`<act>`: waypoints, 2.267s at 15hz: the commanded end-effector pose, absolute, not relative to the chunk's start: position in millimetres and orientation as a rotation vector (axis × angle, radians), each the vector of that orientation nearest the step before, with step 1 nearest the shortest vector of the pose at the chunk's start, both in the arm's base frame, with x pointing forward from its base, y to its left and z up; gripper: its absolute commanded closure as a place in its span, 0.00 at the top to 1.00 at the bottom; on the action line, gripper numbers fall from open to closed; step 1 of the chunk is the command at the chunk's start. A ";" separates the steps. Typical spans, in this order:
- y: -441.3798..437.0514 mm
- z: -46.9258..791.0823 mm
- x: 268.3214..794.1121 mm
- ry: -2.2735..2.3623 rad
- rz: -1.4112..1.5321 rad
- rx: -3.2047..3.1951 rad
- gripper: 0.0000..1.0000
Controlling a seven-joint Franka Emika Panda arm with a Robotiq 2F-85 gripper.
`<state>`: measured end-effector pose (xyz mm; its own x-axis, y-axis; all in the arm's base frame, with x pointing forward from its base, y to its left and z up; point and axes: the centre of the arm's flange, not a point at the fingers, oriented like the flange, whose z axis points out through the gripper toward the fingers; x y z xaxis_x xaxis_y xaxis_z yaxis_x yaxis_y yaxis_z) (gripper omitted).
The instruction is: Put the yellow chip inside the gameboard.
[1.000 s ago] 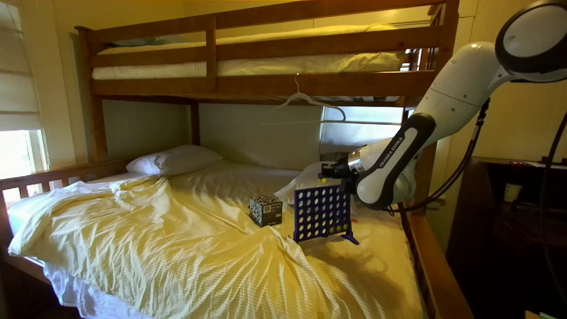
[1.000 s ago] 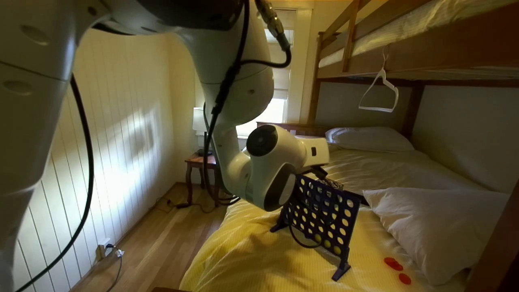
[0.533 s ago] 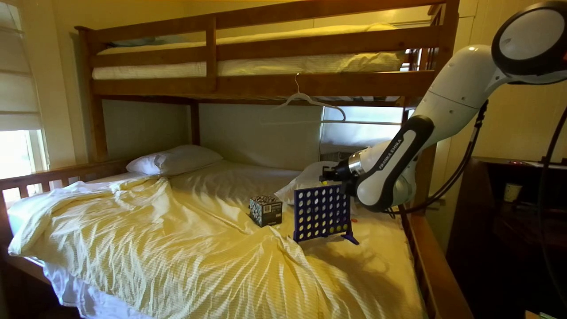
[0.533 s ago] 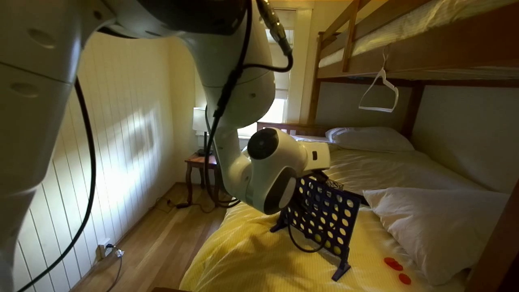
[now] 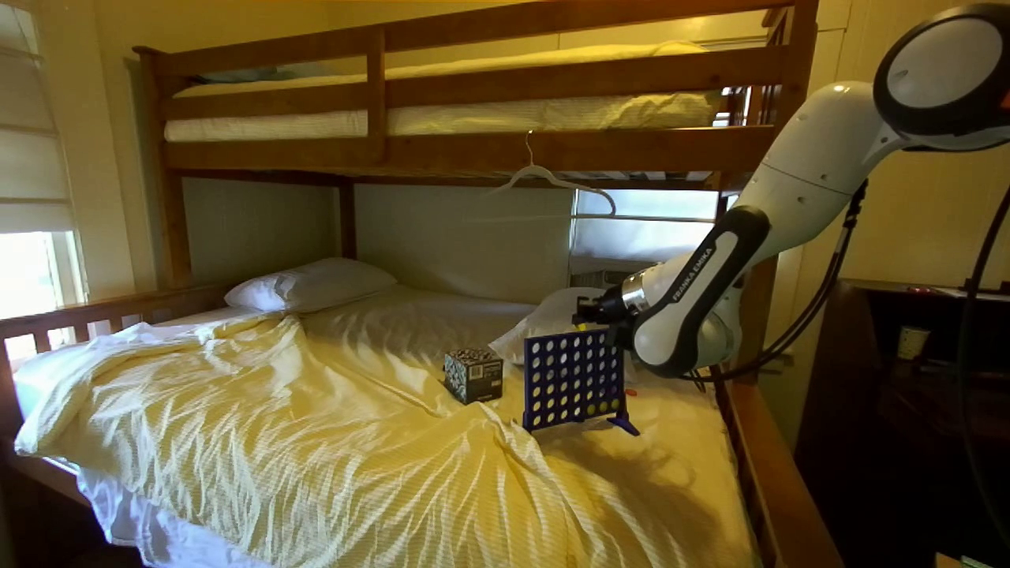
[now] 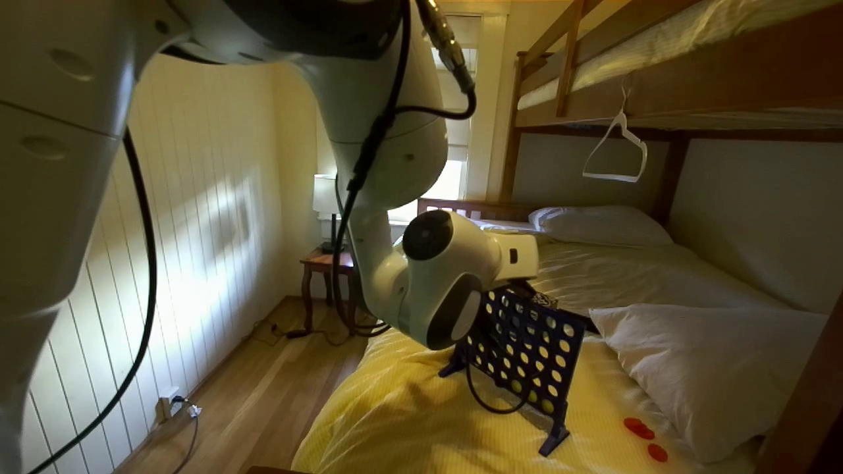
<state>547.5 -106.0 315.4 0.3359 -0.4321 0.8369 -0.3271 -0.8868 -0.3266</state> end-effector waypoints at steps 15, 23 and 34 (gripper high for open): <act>-98.4 313.7 559.3 0.820 -1.605 -2.447 0.00; -99.3 310.7 564.9 0.844 -1.607 -2.447 0.00; -98.1 305.1 565.3 0.822 -1.568 -2.498 0.00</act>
<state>557.6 -99.5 307.3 0.3198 -0.4804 0.8167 -0.3810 -0.8544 -0.3534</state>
